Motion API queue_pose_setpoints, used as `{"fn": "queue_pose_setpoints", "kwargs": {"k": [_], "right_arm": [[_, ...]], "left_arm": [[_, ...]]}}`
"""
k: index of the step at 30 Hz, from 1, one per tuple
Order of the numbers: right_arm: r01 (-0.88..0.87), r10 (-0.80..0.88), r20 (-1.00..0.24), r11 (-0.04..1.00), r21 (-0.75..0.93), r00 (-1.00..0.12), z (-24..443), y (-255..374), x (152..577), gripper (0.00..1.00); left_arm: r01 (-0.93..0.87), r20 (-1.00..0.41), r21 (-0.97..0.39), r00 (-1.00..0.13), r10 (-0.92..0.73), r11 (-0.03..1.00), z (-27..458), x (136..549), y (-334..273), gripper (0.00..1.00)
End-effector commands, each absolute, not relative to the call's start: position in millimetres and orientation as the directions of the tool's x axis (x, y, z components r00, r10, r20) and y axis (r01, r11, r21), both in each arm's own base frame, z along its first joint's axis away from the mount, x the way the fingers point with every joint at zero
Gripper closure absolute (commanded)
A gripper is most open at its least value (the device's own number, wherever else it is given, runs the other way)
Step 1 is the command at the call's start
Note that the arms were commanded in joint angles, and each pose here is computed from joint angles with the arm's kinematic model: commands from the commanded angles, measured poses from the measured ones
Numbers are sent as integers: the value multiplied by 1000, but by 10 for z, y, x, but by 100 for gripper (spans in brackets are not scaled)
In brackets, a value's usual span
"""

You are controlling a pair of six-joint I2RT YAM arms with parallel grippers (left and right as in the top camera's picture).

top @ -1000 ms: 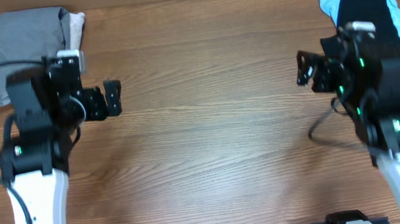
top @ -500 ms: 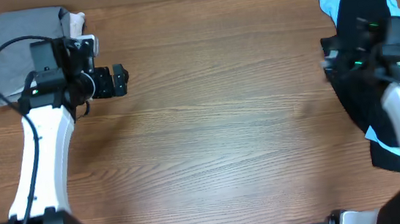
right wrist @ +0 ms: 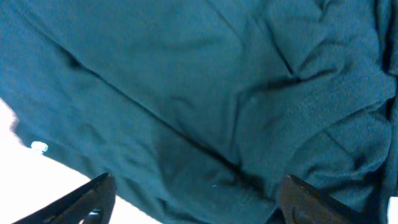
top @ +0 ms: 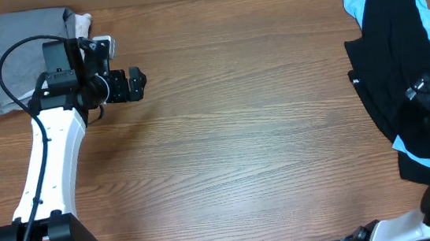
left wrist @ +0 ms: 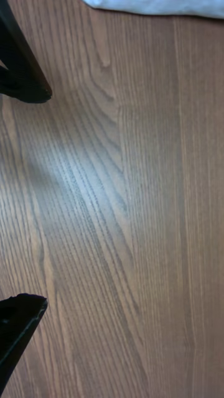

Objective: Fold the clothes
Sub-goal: 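Reach the right gripper to the black T-shirt on the right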

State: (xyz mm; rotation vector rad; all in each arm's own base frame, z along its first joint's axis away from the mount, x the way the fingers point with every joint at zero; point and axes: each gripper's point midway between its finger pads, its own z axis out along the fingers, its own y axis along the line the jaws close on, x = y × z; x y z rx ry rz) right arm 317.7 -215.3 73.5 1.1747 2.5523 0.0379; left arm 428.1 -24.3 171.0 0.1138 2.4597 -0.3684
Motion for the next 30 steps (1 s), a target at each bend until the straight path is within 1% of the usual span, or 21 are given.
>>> {"fn": "queue_pose_setpoints", "kwargs": {"k": [1,5,10,12,15,17,18,19,20,24,25,27,30], "right_arm": [[695,693,-268,712,106,-669,607,-2180,3147,14],[691,688,-229,718,82,-688,427,-2169,3089,17],[693,691,-212,717,77,-691,324,-2135,3031,25],[693,692,-210,716,77,-691,309,-2127,3023,32],[695,693,-202,715,76,-692,288,-2113,3001,49],[695,694,-199,715,77,-692,287,-2108,2995,65],[698,697,-198,712,78,-689,288,-2107,2997,73],[701,701,-196,708,82,-686,290,-2100,2997,86],[712,712,-193,697,84,-675,296,-2100,2995,96],[702,715,-198,698,144,-670,447,-2059,3115,96],[688,713,-208,701,189,-670,576,-2027,3204,96],[661,702,-232,712,237,-673,780,-1981,3319,96],[595,662,-284,749,291,-693,1167,-1824,3498,96]], "left_arm": [[213,-648,-225,-762,17,951,1839,4344,-299,0],[219,-649,-224,-760,22,950,1840,4348,-325,0],[219,-650,-224,-760,22,950,1841,4349,-327,0],[219,-650,-224,-760,22,950,1841,4349,-327,0],[219,-649,-224,-760,22,949,1840,4348,-327,1],[219,-650,-224,-760,22,950,1841,4349,-327,3],[219,-650,-224,-760,22,949,1842,4350,-327,5],[219,-650,-225,-760,22,949,1842,4350,-327,7],[220,-651,-224,-759,22,950,1844,4352,-327,11],[222,-659,-221,-751,22,950,1862,4371,-326,23],[223,-664,-220,-748,22,950,1875,4380,-324,30],[218,-671,-224,-742,12,950,1901,4402,-321,42],[207,-683,-232,-731,-7,950,1996,4443,-318,53]]}}
